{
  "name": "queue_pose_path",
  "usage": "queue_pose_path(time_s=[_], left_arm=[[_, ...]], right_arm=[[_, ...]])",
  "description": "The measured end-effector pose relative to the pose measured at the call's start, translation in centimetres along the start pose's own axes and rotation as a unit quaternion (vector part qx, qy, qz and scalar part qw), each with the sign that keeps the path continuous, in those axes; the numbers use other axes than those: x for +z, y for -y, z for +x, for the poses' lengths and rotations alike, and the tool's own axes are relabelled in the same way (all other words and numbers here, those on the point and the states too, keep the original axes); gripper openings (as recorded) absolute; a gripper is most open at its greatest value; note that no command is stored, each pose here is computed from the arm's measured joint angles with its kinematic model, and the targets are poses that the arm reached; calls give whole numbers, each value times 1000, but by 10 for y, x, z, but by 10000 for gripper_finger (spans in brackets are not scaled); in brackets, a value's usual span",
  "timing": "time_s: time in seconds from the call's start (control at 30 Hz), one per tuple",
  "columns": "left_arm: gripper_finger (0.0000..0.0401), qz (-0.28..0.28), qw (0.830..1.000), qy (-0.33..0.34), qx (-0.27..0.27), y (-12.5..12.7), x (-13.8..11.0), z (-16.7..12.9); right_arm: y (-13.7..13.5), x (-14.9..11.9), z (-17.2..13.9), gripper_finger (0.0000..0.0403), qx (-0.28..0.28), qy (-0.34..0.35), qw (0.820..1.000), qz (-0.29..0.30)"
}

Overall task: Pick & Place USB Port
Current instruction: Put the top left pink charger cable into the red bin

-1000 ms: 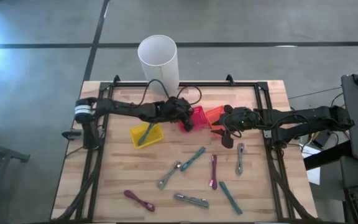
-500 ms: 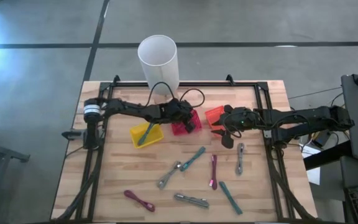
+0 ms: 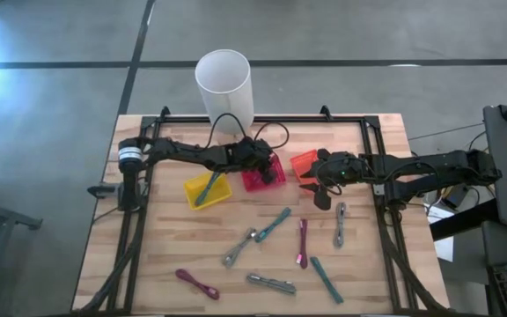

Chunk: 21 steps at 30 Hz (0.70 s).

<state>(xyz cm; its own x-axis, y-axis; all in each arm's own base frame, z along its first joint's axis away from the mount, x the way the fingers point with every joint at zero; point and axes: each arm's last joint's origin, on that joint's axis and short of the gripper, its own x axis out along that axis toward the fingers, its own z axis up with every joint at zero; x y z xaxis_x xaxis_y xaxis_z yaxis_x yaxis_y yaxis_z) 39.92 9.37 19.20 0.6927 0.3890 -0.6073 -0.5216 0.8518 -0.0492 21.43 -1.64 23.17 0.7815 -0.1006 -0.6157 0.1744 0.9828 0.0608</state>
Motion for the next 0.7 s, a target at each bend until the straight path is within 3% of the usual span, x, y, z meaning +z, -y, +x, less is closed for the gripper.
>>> queue_pose_path(time_s=[0.33, 0.53, 0.7], left_arm=[[130, 10, 1000, -8, -5, 0, -1, 0], [133, 21, 1000, -3, -5, 1, 4, -1], [133, 34, 998, -50, 6, 1, 11, -8]], right_arm=[[0, 0, 0, 150, 0, 0, 1000, 0], [0, 0, 0, 150, 0, 0, 1000, 0], [0, 0, 0, 150, 0, 0, 1000, 11]])
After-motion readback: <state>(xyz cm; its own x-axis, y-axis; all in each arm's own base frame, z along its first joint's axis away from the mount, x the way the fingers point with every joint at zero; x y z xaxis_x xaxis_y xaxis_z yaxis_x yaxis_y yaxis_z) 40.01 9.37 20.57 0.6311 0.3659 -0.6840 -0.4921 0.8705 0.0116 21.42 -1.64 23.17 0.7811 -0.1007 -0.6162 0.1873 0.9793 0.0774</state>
